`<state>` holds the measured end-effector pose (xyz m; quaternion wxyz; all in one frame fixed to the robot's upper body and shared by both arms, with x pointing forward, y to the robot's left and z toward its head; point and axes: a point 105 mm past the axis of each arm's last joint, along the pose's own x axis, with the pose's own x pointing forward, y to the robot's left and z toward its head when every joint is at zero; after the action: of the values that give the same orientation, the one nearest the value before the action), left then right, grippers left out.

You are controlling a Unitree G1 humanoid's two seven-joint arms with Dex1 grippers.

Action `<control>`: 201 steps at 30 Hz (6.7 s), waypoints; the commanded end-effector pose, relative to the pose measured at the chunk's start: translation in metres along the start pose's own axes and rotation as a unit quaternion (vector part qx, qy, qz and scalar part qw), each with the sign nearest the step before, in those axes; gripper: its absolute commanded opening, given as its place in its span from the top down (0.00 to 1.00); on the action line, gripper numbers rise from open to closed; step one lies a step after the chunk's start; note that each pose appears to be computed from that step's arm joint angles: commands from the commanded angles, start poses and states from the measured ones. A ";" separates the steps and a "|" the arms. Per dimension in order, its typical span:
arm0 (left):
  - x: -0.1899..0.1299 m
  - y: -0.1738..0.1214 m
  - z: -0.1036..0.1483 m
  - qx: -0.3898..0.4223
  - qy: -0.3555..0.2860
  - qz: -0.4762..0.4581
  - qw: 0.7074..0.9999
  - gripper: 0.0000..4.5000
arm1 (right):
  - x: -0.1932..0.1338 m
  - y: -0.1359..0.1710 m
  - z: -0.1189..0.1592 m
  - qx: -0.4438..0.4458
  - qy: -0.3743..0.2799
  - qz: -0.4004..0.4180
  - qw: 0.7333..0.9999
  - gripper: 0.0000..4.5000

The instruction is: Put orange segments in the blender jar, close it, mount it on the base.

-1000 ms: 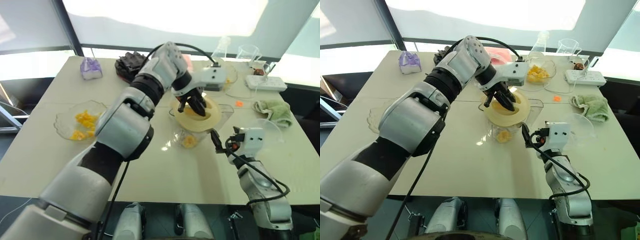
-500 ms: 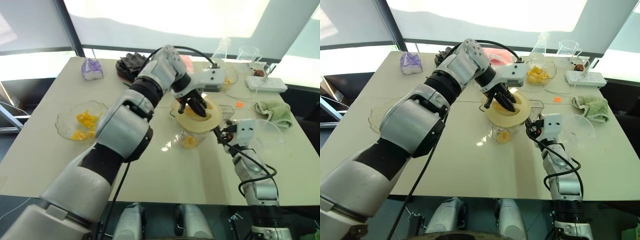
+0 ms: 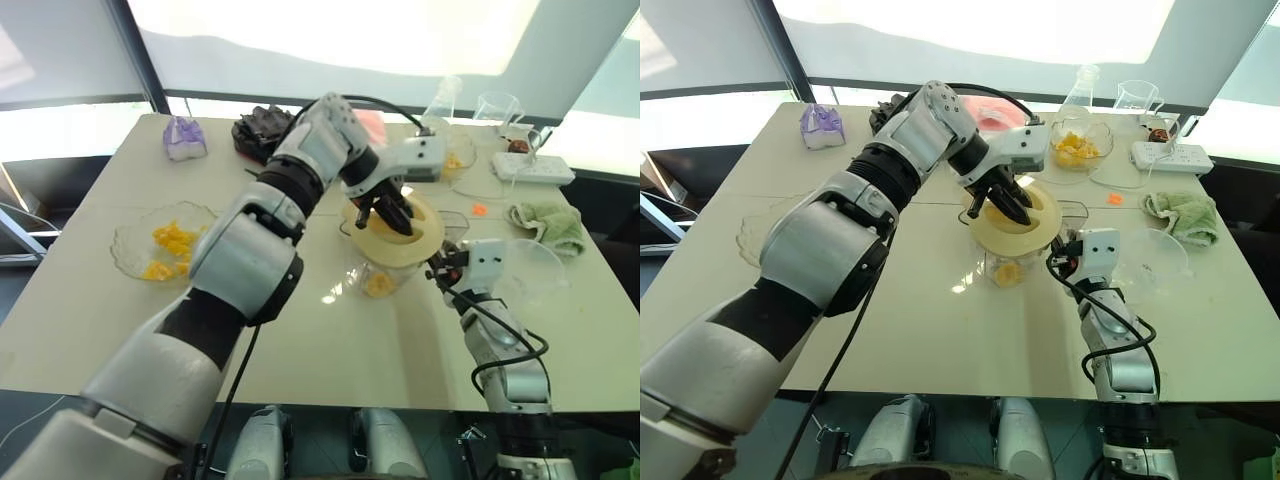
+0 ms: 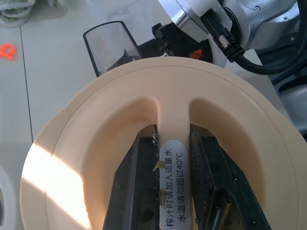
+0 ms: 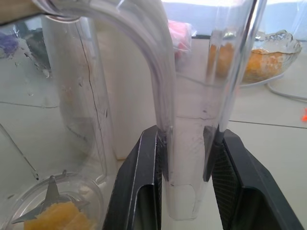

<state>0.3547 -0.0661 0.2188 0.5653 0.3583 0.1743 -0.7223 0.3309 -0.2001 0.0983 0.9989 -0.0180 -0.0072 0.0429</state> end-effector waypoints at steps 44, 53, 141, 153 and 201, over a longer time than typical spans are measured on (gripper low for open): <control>0.073 0.001 -0.070 -0.227 -0.014 0.114 0.967 0.94 | 0.006 0.000 0.020 -0.006 -0.042 -0.034 0.999 0.82; 0.059 -0.002 -0.078 -0.027 0.080 0.086 0.993 0.94 | -0.009 0.004 0.009 -0.054 -0.036 0.008 0.998 0.82; -0.069 -0.060 -0.096 -0.247 -0.290 0.392 0.837 0.18 | -0.040 -0.056 0.161 -0.075 -0.133 -0.016 0.988 0.82; -0.068 -0.068 -0.088 -0.214 -0.298 0.392 0.844 0.18 | 0.011 -0.069 0.231 -0.051 -0.162 -0.012 0.985 0.82; -0.061 -0.059 -0.090 -0.225 -0.295 0.422 0.827 0.18 | 0.111 -0.044 0.145 -0.024 0.036 0.006 0.999 0.82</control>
<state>0.3373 0.0566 0.1805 0.9064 0.0226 0.0134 -0.4216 0.4404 -0.2201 0.2592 0.9974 -0.0286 -0.0034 0.0659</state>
